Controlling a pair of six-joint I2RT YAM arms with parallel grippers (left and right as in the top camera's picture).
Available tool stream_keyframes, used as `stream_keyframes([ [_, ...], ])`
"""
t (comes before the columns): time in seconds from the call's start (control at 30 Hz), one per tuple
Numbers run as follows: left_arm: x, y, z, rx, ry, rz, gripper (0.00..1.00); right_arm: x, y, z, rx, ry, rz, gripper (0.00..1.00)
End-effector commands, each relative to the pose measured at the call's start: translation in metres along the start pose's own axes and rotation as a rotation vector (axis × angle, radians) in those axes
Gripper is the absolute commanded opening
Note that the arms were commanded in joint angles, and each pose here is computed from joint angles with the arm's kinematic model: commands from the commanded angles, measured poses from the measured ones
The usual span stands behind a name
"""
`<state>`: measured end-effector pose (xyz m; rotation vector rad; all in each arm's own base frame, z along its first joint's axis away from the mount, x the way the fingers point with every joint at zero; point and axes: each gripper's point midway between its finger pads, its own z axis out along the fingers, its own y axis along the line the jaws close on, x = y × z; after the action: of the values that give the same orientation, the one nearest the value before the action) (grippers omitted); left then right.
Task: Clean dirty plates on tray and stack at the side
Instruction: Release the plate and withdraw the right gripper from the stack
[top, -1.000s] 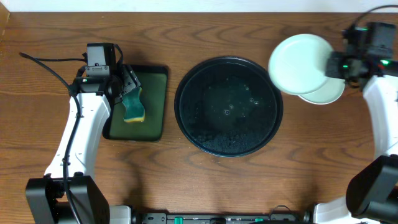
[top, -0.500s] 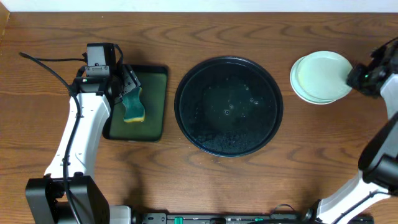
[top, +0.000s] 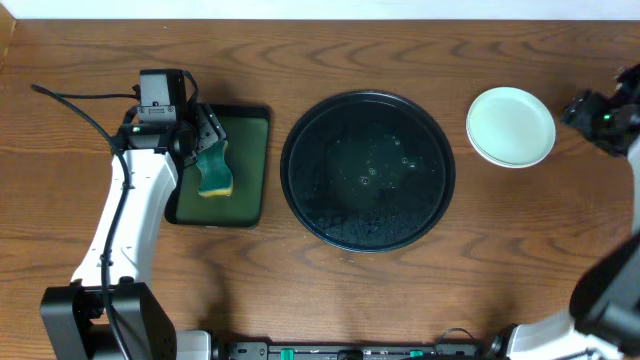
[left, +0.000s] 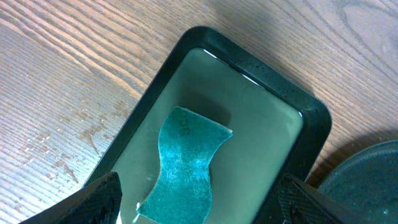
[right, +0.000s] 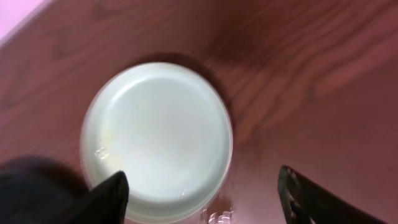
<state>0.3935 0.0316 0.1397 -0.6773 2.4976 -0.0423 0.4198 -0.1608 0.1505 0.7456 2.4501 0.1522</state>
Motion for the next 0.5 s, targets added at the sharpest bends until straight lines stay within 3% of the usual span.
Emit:
stream_keyframes([
  [0.0, -0.002, 0.001, -0.001, -0.002, -0.005, -0.004, 0.81, 0.005, 0.031, -0.069, -0.059, -0.052, -0.011, 0.78],
  [0.2, -0.002, 0.001, -0.001, -0.002, -0.005, -0.004, 0.81, 0.069, 0.071, -0.124, -0.131, 0.031, -0.163, 0.81],
  [0.23, -0.002, 0.001, -0.001, -0.002, -0.005, -0.004, 0.81, 0.079, 0.076, -0.128, -0.141, 0.041, -0.180, 0.85],
  [0.27, -0.002, 0.001, -0.001, -0.002, -0.005, -0.004, 0.81, 0.092, 0.082, -0.132, -0.154, 0.056, -0.198, 0.98],
  [0.47, -0.002, 0.001, -0.001, -0.002, -0.005, -0.004, 0.81, 0.174, 0.089, -0.140, -0.156, 0.255, -0.189, 0.99],
])
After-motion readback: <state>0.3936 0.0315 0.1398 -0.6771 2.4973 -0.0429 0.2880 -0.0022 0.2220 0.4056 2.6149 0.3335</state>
